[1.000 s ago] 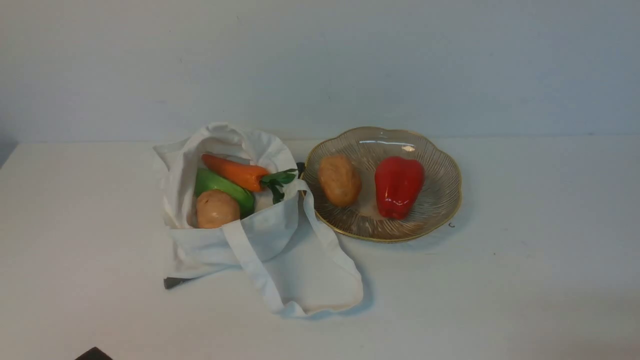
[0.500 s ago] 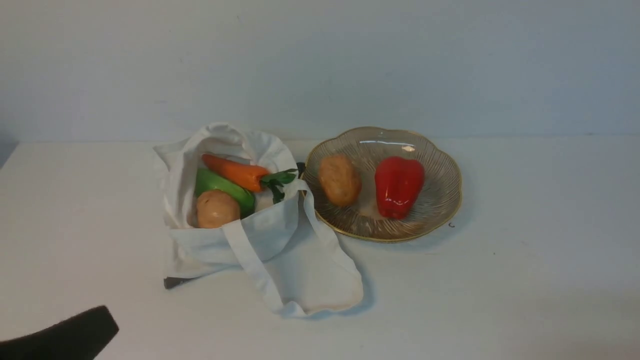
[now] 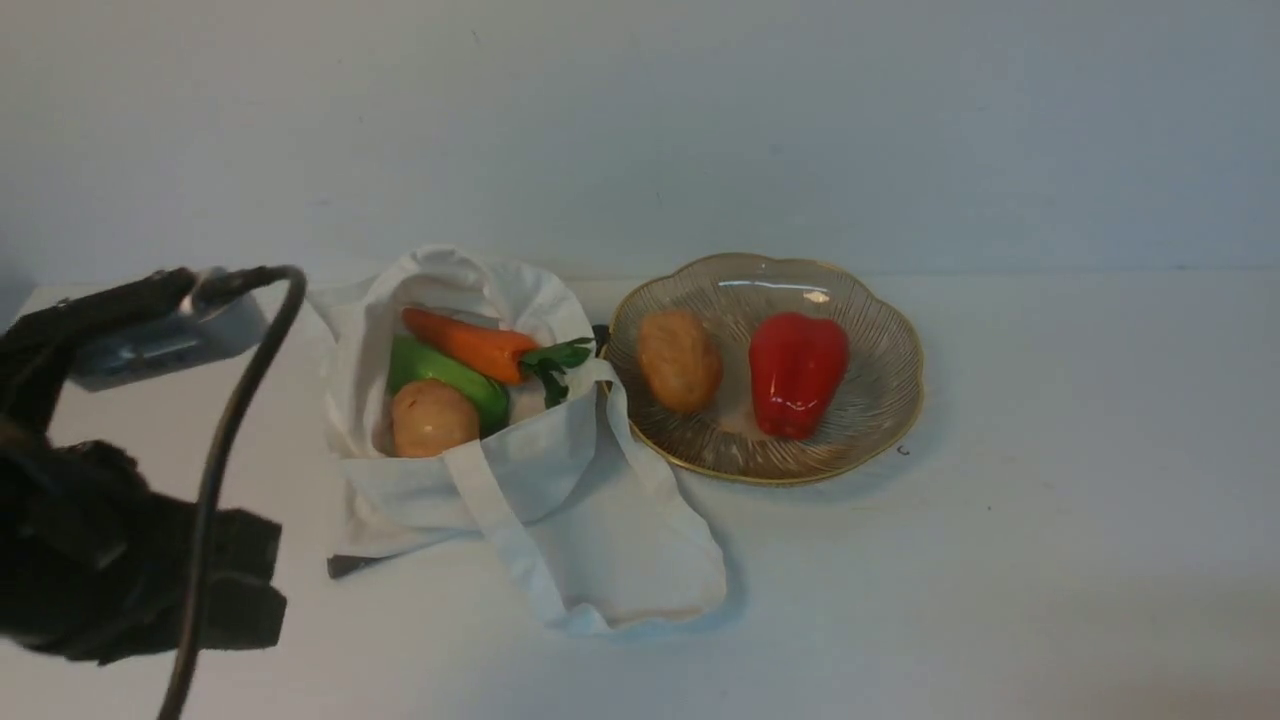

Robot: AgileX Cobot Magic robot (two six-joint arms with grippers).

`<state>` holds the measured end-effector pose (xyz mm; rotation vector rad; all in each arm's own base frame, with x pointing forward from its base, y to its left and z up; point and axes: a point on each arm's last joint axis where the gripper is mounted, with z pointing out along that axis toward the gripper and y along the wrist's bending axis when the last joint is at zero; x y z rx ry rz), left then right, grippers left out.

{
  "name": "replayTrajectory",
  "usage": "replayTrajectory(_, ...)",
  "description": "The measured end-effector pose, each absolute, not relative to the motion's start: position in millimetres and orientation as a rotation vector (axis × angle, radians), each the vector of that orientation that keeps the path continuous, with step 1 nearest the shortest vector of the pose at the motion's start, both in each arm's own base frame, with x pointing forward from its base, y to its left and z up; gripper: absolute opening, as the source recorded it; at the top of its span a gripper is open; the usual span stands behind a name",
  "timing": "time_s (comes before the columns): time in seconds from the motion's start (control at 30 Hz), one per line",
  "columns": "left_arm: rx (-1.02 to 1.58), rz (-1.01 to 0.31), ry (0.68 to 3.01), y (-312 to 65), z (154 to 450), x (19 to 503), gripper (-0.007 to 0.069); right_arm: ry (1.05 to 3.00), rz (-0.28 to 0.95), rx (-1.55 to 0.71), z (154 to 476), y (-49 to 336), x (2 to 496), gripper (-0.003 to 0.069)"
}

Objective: Take vegetables from cloth bag on white table place on plate.
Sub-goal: 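Reach into the cloth bag and grasp the potato inside with the left gripper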

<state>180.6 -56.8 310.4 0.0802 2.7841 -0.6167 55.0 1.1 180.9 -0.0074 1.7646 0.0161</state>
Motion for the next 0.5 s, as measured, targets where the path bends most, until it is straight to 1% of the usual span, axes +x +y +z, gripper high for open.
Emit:
replayTrajectory(0.1, 0.118, -0.604, 2.796, -68.6, 309.6, 198.4, 0.0025, 1.765, 0.016, -0.007, 180.9, 1.1, 55.0, -0.0015)
replayTrajectory(0.17, 0.142, -0.549, 2.794, -81.8, 309.9, 220.2, 0.0067, 1.765, 0.016, -0.007, 180.9, 1.1, 55.0, -0.0015)
replayTrajectory(0.2, 0.135, -0.502, 2.794, -87.3, 308.4, 231.9, 0.0102, 1.765, 0.016, -0.007, 180.9, 1.1, 55.0, -0.0015)
replayTrajectory(0.27, 0.121, -0.455, 2.799, -91.8, 304.6, 243.2, 0.0137, 1.765, 0.016, -0.007, 180.9, 1.1, 55.0, -0.0015)
replayTrajectory(0.3, 0.112, -0.421, 2.803, -95.2, 302.1, 253.1, 0.0164, 1.765, 0.015, -0.008, 180.9, 1.1, 55.0, -0.0015)
replayTrajectory(0.33, 0.092, -0.355, 2.795, -99.2, 299.2, 268.8, 0.023, 1.765, 0.015, -0.008, 180.9, 1.1, 55.0, -0.0015)
replayTrajectory(0.37, 0.088, -0.301, 2.797, -101.7, 293.3, 281.2, 0.0267, 1.765, 0.015, -0.008, 180.9, 1.1, 55.0, -0.0015)
replayTrajectory(0.5, 0.048, -0.187, 2.779, -107.1, 280.3, 319.2, 0.0386, 1.765, 0.015, -0.008, 180.9, 1.1, 55.0, -0.0015)
